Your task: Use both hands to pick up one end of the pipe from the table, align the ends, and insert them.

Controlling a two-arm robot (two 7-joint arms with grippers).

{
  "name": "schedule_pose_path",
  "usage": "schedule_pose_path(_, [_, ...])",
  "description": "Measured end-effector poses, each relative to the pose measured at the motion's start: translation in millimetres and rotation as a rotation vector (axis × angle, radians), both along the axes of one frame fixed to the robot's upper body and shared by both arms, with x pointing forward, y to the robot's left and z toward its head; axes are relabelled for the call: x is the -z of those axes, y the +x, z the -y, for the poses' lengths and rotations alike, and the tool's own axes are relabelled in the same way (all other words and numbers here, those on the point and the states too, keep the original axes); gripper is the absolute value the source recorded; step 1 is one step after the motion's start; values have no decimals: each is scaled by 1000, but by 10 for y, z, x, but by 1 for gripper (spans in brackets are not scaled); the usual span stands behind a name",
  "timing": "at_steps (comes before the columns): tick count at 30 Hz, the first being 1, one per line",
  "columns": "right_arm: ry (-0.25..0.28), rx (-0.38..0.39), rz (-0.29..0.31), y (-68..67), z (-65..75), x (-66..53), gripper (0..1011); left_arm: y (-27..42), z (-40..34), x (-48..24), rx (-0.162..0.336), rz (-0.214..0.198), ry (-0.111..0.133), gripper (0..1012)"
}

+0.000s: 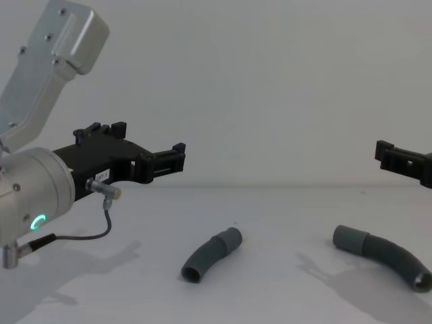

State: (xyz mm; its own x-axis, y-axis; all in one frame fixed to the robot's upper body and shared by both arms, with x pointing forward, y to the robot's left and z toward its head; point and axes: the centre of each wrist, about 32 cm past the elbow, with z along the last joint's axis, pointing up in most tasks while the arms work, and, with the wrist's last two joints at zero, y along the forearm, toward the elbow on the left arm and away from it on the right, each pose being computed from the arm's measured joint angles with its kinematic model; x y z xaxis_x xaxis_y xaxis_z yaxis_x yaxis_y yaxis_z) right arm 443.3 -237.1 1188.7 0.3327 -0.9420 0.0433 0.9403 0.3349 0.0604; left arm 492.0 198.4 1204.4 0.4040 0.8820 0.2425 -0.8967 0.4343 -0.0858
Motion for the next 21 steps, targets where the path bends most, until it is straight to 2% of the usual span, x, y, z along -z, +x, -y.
schedule_pose_path(21, [0,0,0,0,0,0,1001,0,0,0,0,0,0,1001])
